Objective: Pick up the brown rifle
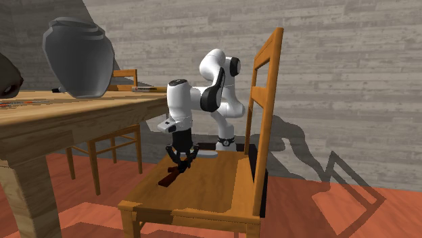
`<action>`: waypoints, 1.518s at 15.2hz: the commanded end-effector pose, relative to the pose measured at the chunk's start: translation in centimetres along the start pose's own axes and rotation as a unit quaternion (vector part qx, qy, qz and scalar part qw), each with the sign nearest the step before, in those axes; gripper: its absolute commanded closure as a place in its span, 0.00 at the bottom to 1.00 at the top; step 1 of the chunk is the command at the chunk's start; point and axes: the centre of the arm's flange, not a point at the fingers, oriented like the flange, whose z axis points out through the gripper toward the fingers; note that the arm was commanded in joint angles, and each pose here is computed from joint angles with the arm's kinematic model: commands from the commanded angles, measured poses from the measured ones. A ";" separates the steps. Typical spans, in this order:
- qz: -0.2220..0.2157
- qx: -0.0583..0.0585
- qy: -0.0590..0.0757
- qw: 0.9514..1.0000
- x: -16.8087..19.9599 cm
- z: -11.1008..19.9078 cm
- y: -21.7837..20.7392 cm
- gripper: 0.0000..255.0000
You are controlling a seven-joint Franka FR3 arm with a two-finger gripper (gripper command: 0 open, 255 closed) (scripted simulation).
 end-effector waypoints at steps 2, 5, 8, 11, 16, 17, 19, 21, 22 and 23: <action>0.000 0.000 -0.001 1.000 0.0 0.1 0.0 1.00; 0.000 0.000 -0.001 1.000 0.0 0.1 0.0 1.00; 0.000 0.000 -0.001 1.000 -0.1 -0.9 0.0 1.00; 0.000 0.000 -0.001 1.000 -0.3 -2.5 0.0 1.00; 0.000 0.000 -0.001 1.000 -0.5 -5.1 -0.1 1.00; 0.000 0.000 -0.001 1.000 -0.6 -5.7 -0.1 1.00; 0.000 0.000 -0.001 1.000 -0.6 -6.7 -0.1 1.00; 0.000 0.000 -0.001 1.000 -0.7 -7.8 -0.1 1.00; 0.000 0.000 -0.001 1.000 -0.8 -7.9 -0.2 1.00; 0.000 0.000 -0.001 1.000 -0.7 -7.9 -0.2 1.00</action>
